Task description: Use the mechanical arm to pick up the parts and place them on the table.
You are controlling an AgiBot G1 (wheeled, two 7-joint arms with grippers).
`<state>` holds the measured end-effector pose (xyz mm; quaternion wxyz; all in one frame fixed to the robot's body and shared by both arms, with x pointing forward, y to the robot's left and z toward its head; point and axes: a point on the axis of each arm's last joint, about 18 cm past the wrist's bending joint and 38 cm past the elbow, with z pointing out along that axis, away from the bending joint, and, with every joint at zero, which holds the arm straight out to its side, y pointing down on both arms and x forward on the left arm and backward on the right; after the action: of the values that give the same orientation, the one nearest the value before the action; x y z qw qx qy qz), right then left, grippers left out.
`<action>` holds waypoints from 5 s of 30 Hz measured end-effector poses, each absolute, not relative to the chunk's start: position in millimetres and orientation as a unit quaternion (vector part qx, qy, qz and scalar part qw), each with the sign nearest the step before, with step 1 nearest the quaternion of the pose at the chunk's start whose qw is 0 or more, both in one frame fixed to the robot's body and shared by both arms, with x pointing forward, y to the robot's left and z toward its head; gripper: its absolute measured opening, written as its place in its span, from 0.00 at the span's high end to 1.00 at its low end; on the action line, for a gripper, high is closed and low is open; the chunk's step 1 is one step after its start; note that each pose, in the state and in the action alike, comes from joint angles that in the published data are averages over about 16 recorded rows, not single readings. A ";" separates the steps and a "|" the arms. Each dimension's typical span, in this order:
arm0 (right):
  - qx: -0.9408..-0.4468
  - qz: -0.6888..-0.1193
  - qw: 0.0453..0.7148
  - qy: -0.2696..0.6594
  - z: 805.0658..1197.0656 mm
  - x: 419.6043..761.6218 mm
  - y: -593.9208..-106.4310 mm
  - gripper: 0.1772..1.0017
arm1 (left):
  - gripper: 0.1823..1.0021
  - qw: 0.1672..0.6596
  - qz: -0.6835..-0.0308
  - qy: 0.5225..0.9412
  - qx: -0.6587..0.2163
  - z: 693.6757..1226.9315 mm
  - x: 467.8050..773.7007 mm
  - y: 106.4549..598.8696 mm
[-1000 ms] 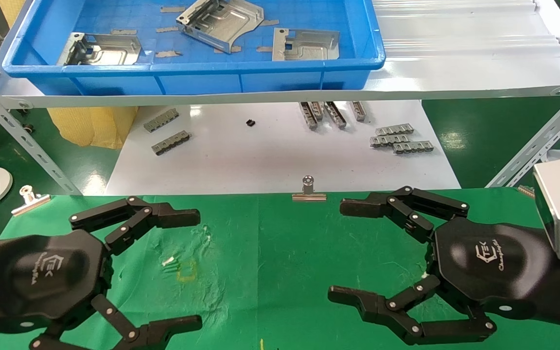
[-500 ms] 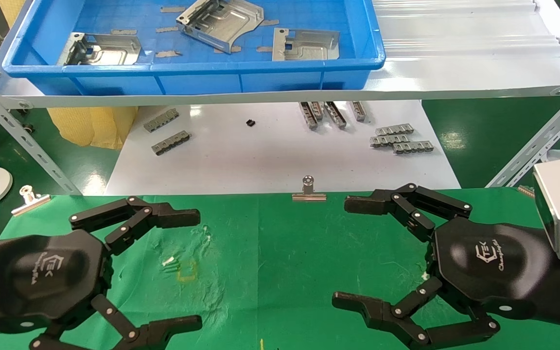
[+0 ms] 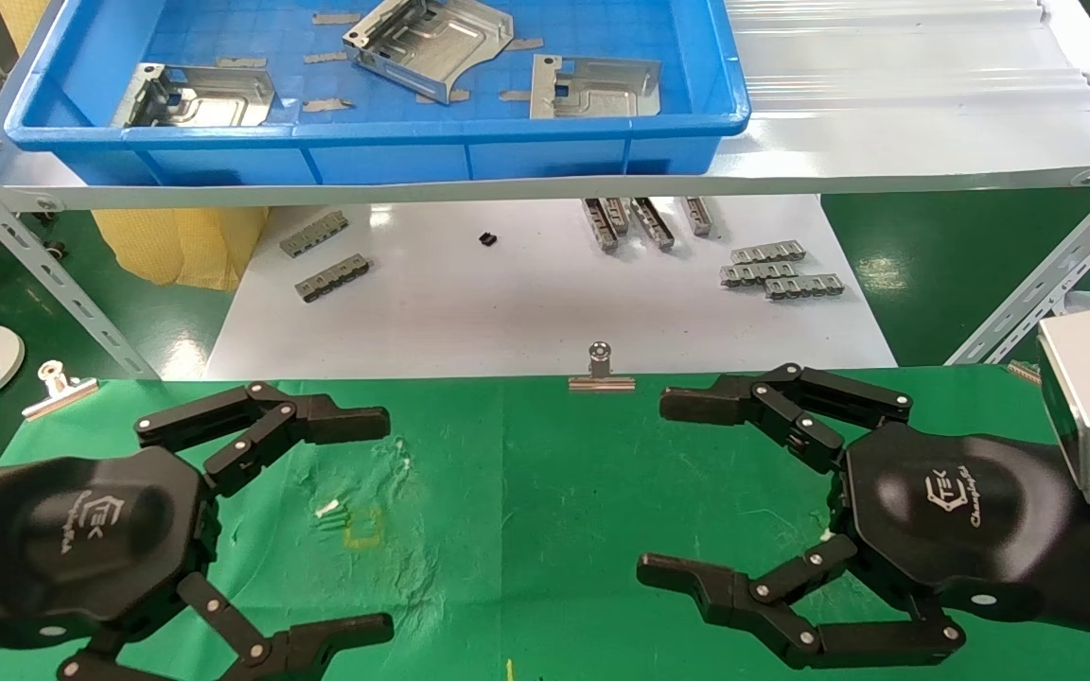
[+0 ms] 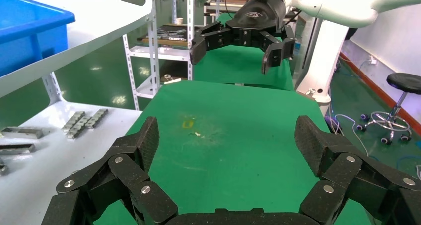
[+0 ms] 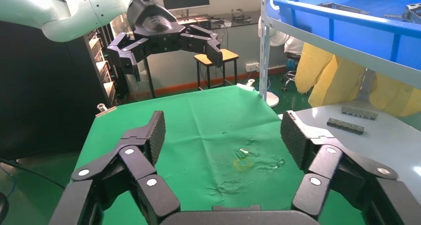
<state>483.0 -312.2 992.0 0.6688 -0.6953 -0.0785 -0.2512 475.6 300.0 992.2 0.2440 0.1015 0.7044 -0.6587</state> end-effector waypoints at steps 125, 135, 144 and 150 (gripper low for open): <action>-0.695 -0.251 0.669 -0.079 992.0 483.0 -312.2 0.08 | 0.87 0.504 -0.602 0.605 -0.131 1228.8 685.8 260.3; -0.695 -0.251 0.669 -0.079 992.0 483.0 -312.2 0.01 | 0.88 0.450 -0.612 0.650 0.016 1207.6 624.2 282.9; -0.695 -0.251 0.669 -0.079 992.0 483.0 -312.2 0.00 | 0.88 0.437 -0.579 0.681 0.105 1157.3 584.2 322.3; -0.695 -0.251 0.669 -0.079 992.0 483.0 -312.2 0.00 | 0.88 0.435 -0.546 0.703 0.135 1115.0 564.1 343.4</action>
<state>483.0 -312.2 992.0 0.6688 -0.6953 -0.0785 -0.2512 564.1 343.4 1115.0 0.4349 0.1350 0.7033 -0.5459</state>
